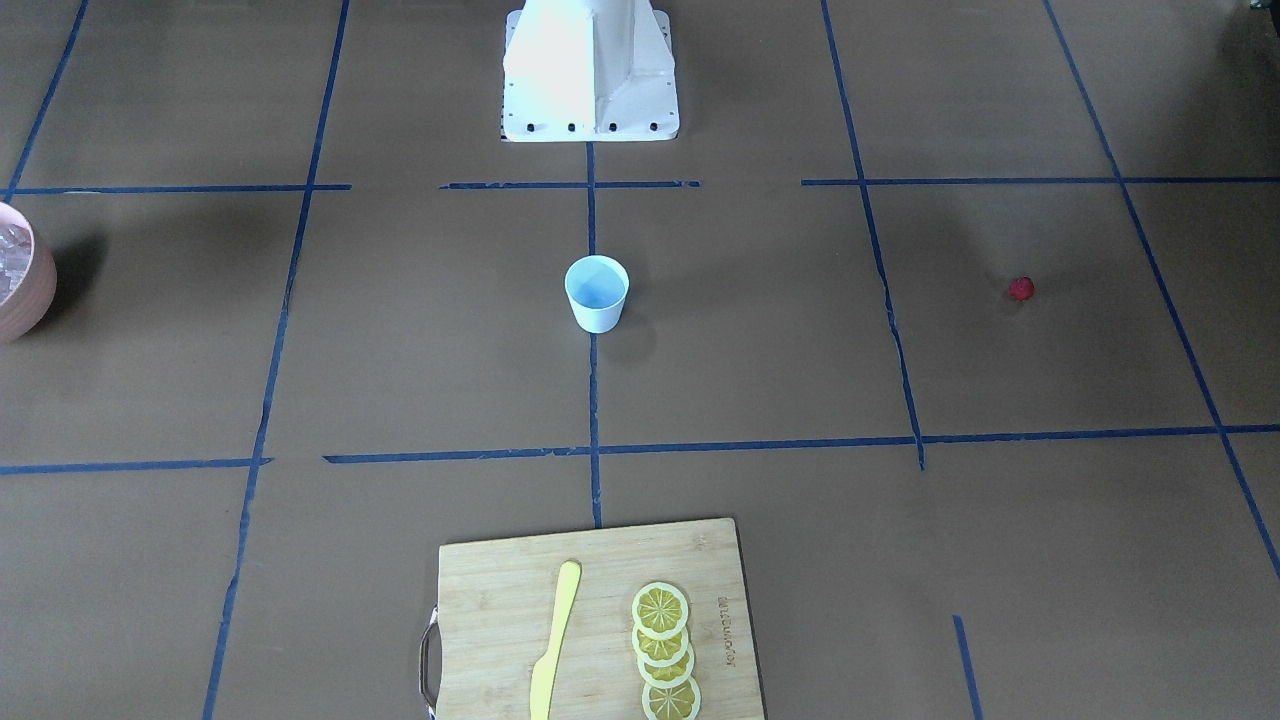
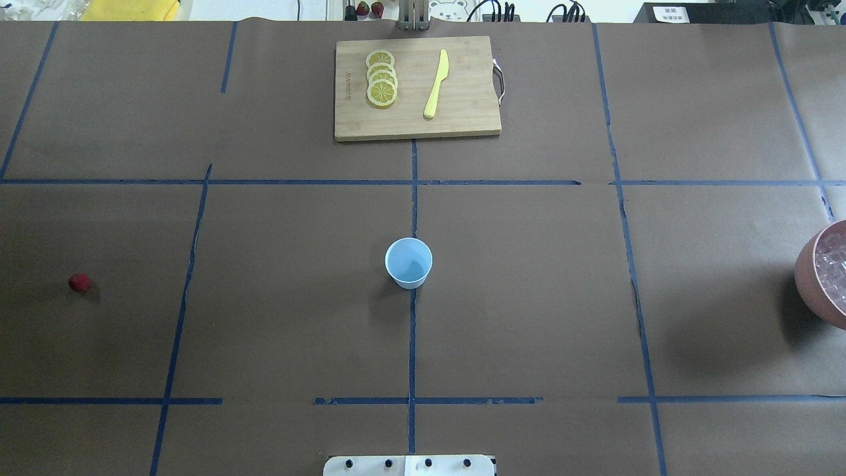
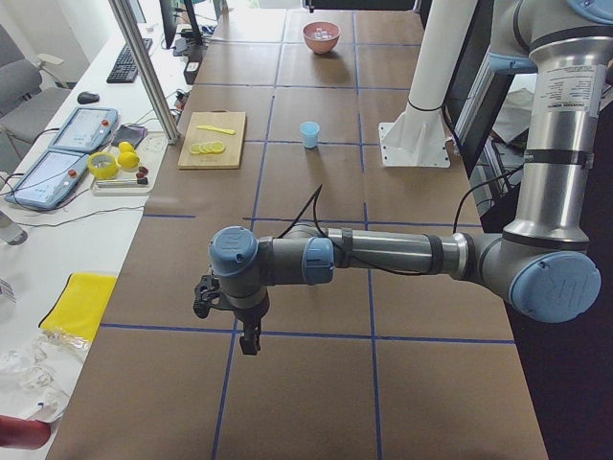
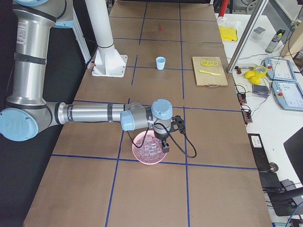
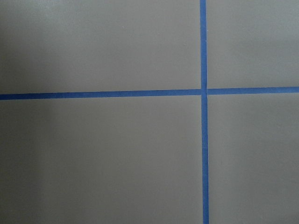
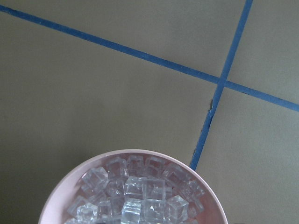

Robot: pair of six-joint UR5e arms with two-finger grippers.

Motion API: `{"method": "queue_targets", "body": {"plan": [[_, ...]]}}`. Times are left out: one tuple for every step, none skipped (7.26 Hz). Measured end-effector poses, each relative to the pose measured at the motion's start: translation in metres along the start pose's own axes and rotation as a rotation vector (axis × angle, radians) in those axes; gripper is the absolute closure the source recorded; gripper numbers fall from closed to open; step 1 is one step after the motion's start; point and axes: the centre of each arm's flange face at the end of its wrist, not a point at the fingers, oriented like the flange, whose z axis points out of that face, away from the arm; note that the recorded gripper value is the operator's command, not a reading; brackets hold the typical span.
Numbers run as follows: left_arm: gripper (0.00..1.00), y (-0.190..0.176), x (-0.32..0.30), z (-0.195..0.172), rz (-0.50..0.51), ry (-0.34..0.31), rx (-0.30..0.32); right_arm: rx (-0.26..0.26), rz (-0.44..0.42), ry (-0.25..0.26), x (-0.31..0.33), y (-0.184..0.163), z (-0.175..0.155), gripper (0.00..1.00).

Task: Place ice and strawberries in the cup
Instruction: 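Position the right gripper above the pink bowl of ice cubes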

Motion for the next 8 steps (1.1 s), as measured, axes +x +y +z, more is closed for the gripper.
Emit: {"method": "queue_targets", "body": {"plan": [[0.00,0.000,0.000,0.000,0.000,0.000,0.000,-0.007,-0.047,0.027,-0.009,-0.005,0.009,0.18],[0.00,0.000,0.000,0.000,0.001,0.000,0.001,-0.013,-0.093,0.043,-0.017,-0.008,0.016,0.18],[0.00,0.000,0.000,0.000,0.001,0.000,0.001,-0.017,-0.136,0.047,-0.022,-0.010,0.021,0.20],[0.00,0.000,0.000,0.000,0.000,0.000,0.000,-0.021,-0.166,0.043,-0.026,-0.011,0.024,0.24],[0.00,0.001,0.000,0.000,0.000,0.000,0.000,-0.026,-0.180,0.033,-0.029,-0.011,0.027,0.31],[0.00,0.001,0.000,0.000,0.000,0.000,0.000,-0.032,-0.186,0.023,-0.031,-0.011,0.029,0.39],[0.00,0.001,0.000,0.000,0.000,0.000,-0.001,-0.038,-0.190,0.016,-0.033,-0.011,0.033,0.44],[0.00,0.001,0.000,0.001,0.001,0.001,-0.001,-0.047,-0.198,0.010,-0.037,-0.011,0.037,0.51]]}}
